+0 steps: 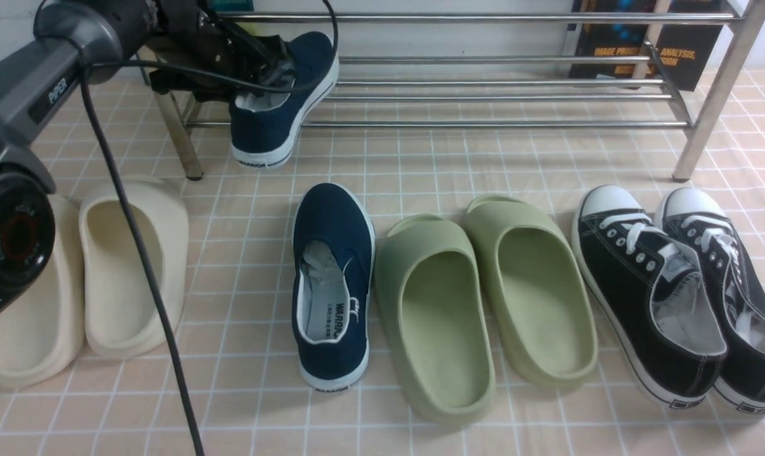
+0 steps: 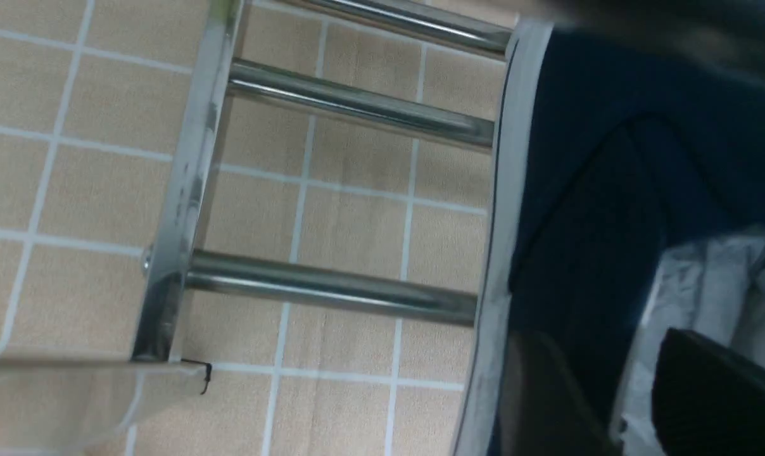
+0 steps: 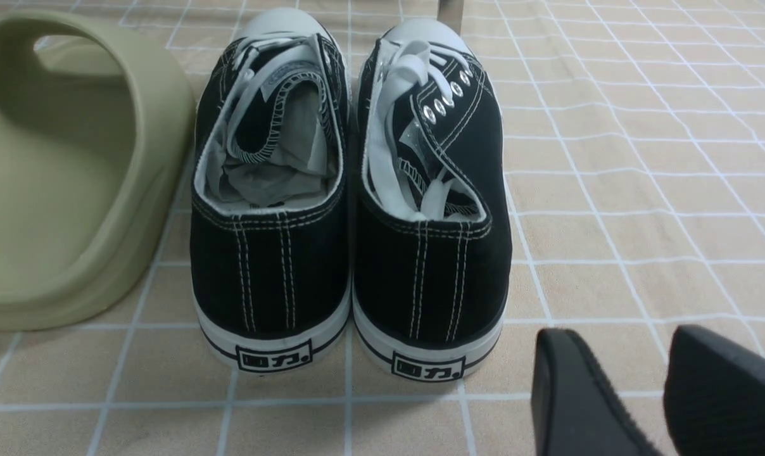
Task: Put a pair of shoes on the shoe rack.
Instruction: Use the left arm to put a shoe into the shoe rack
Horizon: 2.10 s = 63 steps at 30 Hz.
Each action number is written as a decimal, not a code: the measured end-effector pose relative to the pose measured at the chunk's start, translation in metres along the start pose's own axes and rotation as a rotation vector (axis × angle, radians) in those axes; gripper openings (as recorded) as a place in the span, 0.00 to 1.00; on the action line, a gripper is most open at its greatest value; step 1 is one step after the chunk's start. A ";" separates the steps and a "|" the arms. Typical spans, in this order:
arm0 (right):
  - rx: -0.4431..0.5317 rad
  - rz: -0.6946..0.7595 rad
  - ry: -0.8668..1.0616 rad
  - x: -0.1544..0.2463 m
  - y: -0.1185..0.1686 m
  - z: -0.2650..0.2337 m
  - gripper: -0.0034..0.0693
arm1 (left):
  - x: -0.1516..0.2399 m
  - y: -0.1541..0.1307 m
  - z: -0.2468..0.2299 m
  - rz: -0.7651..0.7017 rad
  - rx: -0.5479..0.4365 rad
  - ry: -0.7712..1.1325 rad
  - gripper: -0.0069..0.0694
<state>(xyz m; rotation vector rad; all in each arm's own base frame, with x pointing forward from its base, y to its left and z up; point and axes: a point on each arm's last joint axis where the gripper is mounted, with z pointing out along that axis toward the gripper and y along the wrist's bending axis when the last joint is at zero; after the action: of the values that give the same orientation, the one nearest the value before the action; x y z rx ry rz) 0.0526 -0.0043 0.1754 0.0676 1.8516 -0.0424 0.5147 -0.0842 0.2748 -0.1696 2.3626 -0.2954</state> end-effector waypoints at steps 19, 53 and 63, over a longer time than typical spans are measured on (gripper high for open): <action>0.000 0.000 0.000 0.000 0.000 0.000 0.38 | 0.046 0.016 -0.099 0.289 -0.149 0.356 0.20; 0.000 -0.001 0.000 0.000 0.000 0.000 0.38 | 0.021 -0.019 -0.011 0.150 -0.031 -0.014 0.11; 0.000 -0.001 0.000 0.000 0.000 0.000 0.38 | 0.020 -0.019 -0.038 0.199 -0.109 0.079 0.11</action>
<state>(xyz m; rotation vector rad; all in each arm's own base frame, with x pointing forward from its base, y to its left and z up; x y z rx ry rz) 0.0526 -0.0043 0.1754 0.0671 1.8516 -0.0431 0.4745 -0.1006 0.2927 0.0268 2.4520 -0.0791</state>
